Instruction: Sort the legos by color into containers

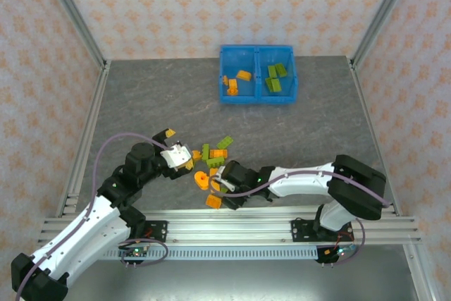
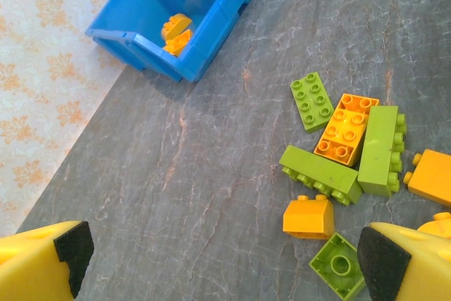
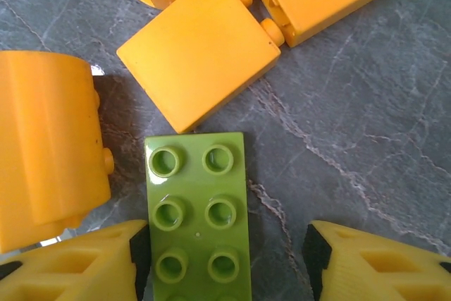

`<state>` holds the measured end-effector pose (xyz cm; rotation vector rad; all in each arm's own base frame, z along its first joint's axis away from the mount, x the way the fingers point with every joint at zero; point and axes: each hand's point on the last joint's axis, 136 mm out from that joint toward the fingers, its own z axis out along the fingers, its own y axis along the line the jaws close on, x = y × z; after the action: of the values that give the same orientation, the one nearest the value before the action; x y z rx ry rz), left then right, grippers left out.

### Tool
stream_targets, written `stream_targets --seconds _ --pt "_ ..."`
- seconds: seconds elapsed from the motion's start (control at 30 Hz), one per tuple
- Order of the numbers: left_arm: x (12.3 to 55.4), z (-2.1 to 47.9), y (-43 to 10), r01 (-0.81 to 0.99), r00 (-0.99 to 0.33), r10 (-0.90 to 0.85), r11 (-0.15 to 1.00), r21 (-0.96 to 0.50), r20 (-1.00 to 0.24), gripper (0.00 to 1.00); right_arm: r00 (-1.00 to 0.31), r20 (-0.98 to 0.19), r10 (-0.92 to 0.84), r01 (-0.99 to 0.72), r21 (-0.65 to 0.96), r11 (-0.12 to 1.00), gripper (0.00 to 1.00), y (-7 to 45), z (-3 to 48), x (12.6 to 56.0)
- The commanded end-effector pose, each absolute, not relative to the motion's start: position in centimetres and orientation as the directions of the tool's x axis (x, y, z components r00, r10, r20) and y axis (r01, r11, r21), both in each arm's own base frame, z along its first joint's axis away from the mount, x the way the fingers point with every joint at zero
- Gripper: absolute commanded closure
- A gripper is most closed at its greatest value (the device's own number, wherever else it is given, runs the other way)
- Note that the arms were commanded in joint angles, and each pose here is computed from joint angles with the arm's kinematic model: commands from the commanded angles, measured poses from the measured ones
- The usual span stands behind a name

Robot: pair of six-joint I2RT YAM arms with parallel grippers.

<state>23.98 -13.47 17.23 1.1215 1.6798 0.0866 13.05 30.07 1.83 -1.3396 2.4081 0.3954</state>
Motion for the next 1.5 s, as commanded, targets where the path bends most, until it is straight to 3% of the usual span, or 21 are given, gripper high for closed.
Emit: stream_targets --seconds 0.0,0.23,0.43,0.7,0.9,1.17,1.37,1.47 --pt "24.2 17.6 -12.7 0.6 -0.005 0.718 0.559 0.572 -0.696 0.0 -0.51 -0.393 -0.765 -0.833 0.003 0.554 0.46 28.5 0.9 13.7" --pt "24.1 17.6 -12.7 0.601 -0.003 0.716 0.559 0.571 -0.699 0.0 -0.546 -0.36 -0.756 -0.798 -0.048 0.6 0.65 27.2 0.1 14.3" --pt "24.1 17.6 -12.8 0.603 0.0 0.714 0.558 0.569 -0.7 0.0 -0.561 -0.499 -0.661 -0.731 -0.076 0.678 0.72 27.9 4.7 17.3" --pt "24.0 17.8 -13.0 0.609 0.008 0.709 0.556 0.566 -0.705 0.0 -0.562 -0.774 -0.292 -0.447 -0.013 0.895 0.73 23.9 17.6 29.2" --pt "23.5 18.0 -13.8 0.644 0.035 0.694 0.535 0.547 -0.719 0.0 -0.628 -0.774 -0.085 -0.245 0.093 0.965 0.76 19.1 21.9 41.9" --pt "23.6 19.2 -13.6 0.61 0.056 0.667 0.566 0.555 -0.743 0.0 -0.716 -0.694 0.083 -0.025 0.144 0.989 0.76 13.9 17.2 57.3" --pt "23.6 19.7 -14.3 0.618 0.066 0.618 0.591 0.518 -0.784 0.0 -0.747 -0.658 0.091 -0.005 0.142 0.99 0.72 13.4 12.9 62.7" --pt "23.7 19.5 -14.6 0.631 0.064 0.609 0.589 0.505 -0.791 0.0 -0.746 -0.658 0.097 -0.003 0.15 0.989 0.64 13.7 12.2 64.1"
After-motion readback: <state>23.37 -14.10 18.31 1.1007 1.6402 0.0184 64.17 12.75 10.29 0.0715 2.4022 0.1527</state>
